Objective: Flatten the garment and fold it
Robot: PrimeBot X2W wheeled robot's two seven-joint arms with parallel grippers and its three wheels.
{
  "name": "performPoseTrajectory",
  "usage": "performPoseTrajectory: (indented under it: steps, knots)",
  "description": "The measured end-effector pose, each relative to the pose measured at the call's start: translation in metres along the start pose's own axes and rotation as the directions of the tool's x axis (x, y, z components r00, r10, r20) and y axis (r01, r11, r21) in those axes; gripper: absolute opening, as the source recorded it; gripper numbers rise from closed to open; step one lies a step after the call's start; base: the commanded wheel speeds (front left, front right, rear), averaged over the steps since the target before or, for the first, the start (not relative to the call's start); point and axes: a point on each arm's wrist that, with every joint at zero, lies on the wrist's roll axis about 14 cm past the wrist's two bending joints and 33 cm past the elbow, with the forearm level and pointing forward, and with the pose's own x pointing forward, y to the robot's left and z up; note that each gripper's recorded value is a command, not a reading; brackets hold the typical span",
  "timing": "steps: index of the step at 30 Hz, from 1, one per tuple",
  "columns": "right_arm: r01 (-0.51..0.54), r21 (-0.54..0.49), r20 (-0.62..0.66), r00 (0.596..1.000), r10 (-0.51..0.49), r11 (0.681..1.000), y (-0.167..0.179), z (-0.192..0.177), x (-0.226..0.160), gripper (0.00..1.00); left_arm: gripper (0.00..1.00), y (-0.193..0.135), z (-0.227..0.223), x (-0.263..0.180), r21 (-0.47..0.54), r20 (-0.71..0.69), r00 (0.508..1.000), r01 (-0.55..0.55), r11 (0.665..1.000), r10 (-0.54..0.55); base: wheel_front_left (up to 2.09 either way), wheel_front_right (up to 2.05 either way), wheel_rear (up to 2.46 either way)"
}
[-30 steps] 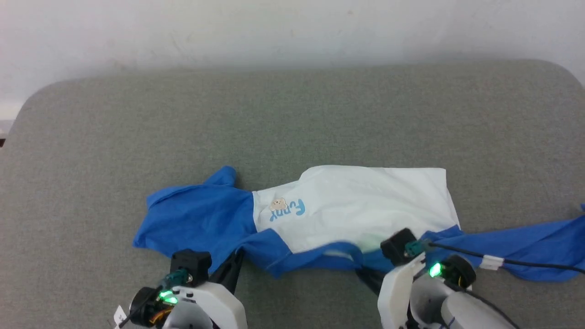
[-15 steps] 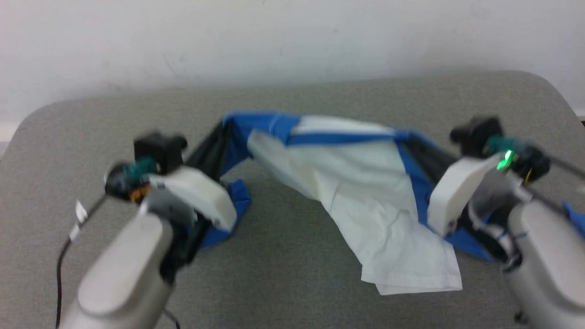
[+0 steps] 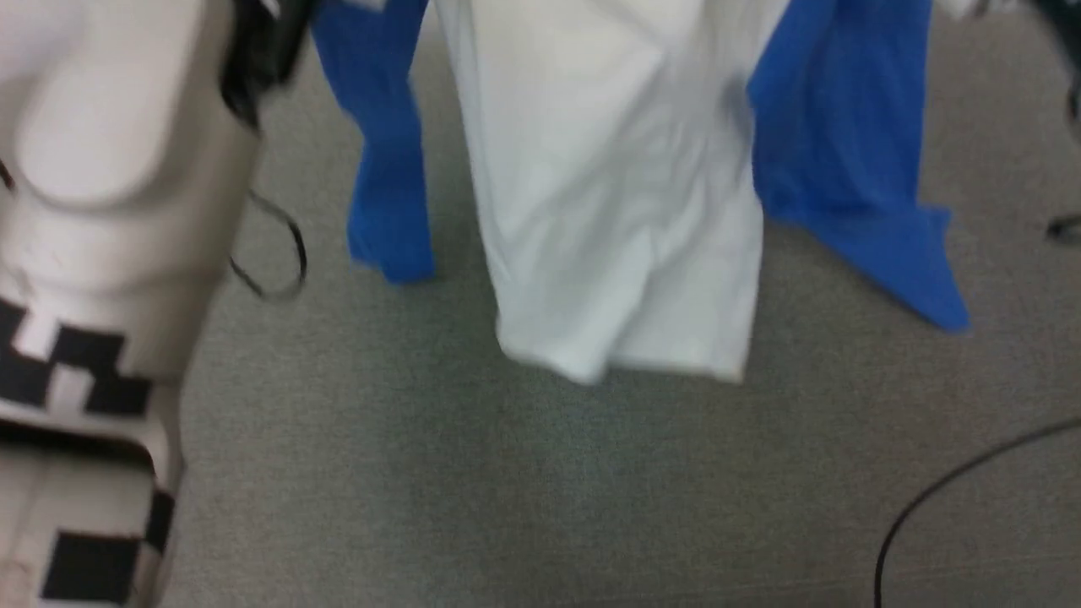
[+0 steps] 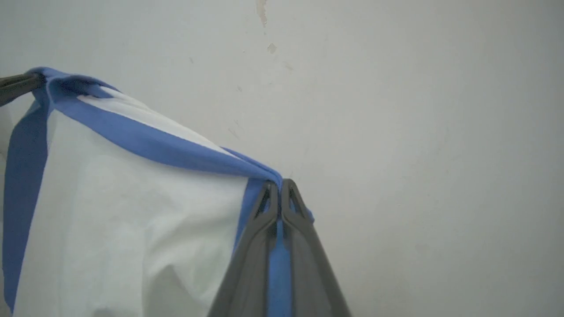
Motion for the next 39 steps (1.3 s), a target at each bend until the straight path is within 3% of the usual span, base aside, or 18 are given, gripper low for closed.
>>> performPoseTrajectory:
  steps: [7,12,15,21,28,35,39]
  knots:
    - [0.048,-0.044,0.195,0.980,-0.038,0.998,-0.021,0.042,0.064,0.00,0.00,0.031,0.015,0.065,0.076,0.114,0.992,-0.054,0.996,0.046,0.00,0.00,0.00]
    - [0.081,-0.069,0.290,0.955,-0.057,0.994,-0.031,0.050,0.094,0.00,0.00,0.042,0.010,0.096,0.082,0.177,0.982,-0.077,0.994,0.061,0.00,0.00,0.00]
    - [0.072,-0.078,0.262,0.964,-0.049,0.994,-0.029,0.024,0.110,0.00,0.00,0.051,-0.020,0.106,0.063,0.150,0.985,-0.093,0.994,0.083,0.00,0.00,0.00]
    - [0.036,-0.084,0.102,0.994,-0.027,0.996,-0.019,-0.065,0.129,0.00,0.00,0.060,-0.114,0.104,-0.021,0.007,0.992,-0.129,0.991,0.129,0.00,0.00,0.00]
    - [-0.021,-0.004,-0.108,0.994,0.020,1.000,0.010,-0.177,0.107,0.00,0.00,0.054,-0.231,0.047,-0.145,-0.234,0.959,-0.200,0.969,0.163,0.00,0.00,0.00]
    - [-0.045,0.108,-0.295,0.953,0.075,0.993,0.043,-0.256,0.027,0.00,0.00,0.022,-0.281,-0.054,-0.256,-0.380,0.910,-0.273,0.928,0.163,0.00,0.00,0.00]
    - [-0.053,0.174,-0.341,0.934,0.111,0.983,0.061,-0.268,-0.023,0.00,0.00,0.005,-0.276,-0.113,-0.287,-0.422,0.889,-0.315,0.904,0.176,0.00,0.00,0.00]
